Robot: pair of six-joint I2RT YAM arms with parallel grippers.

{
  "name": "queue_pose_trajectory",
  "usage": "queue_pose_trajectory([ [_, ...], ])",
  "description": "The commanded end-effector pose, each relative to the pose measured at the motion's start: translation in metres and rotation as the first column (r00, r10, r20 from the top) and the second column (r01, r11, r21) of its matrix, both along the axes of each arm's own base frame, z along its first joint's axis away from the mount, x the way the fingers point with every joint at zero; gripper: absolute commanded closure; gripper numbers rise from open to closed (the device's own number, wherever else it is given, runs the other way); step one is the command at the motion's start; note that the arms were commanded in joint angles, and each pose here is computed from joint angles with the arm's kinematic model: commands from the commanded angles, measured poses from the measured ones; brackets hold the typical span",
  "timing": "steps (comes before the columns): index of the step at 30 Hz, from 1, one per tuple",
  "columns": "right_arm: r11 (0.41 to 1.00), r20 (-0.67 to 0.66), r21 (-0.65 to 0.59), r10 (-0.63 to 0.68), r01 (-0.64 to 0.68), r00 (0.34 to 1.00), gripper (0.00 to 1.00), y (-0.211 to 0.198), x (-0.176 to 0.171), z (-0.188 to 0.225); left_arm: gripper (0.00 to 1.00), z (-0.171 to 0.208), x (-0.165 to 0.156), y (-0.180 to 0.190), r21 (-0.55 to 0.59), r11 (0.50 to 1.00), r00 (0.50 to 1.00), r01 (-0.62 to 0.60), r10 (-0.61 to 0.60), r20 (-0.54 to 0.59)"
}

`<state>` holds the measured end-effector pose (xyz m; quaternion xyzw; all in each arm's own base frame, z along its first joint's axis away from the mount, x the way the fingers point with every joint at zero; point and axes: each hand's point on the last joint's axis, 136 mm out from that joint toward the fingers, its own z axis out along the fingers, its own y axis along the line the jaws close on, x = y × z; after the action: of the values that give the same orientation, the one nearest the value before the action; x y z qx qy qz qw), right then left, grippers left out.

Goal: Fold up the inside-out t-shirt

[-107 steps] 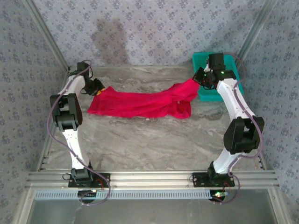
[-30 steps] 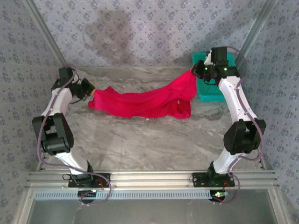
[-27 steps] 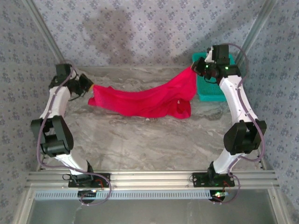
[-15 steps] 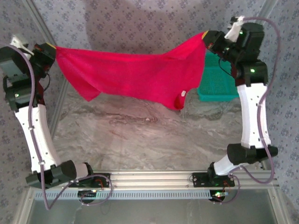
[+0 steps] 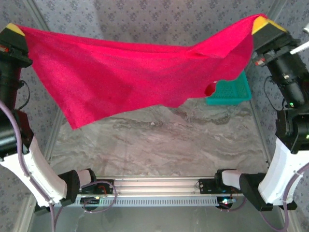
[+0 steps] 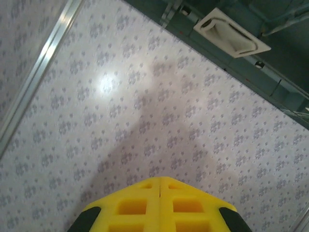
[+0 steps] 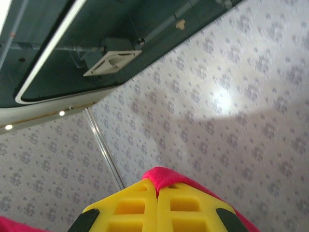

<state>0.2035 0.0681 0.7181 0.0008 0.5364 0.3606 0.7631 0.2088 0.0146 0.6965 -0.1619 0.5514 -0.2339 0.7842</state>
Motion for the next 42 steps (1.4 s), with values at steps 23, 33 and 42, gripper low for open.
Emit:
queue_pose_trajectory([
  [23,1.0,-0.865,0.021,0.026,-0.016,0.501,0.86,0.052,0.423,-0.44,1.0,-0.48,0.34,0.06,-0.138,0.99,0.51,-0.017,-0.111,-0.853],
  [33,0.993,-0.918,0.065,0.096,-0.094,0.384,0.31,0.08,0.435,-0.51,0.2,-0.507,0.363,0.045,-0.05,0.998,0.385,-0.046,-0.029,-0.922],
  [42,0.935,-0.969,-0.077,0.012,-0.346,0.246,0.34,0.142,0.307,-0.576,0.19,-0.557,0.259,-0.053,-0.406,0.911,0.379,0.065,-0.399,-0.835],
])
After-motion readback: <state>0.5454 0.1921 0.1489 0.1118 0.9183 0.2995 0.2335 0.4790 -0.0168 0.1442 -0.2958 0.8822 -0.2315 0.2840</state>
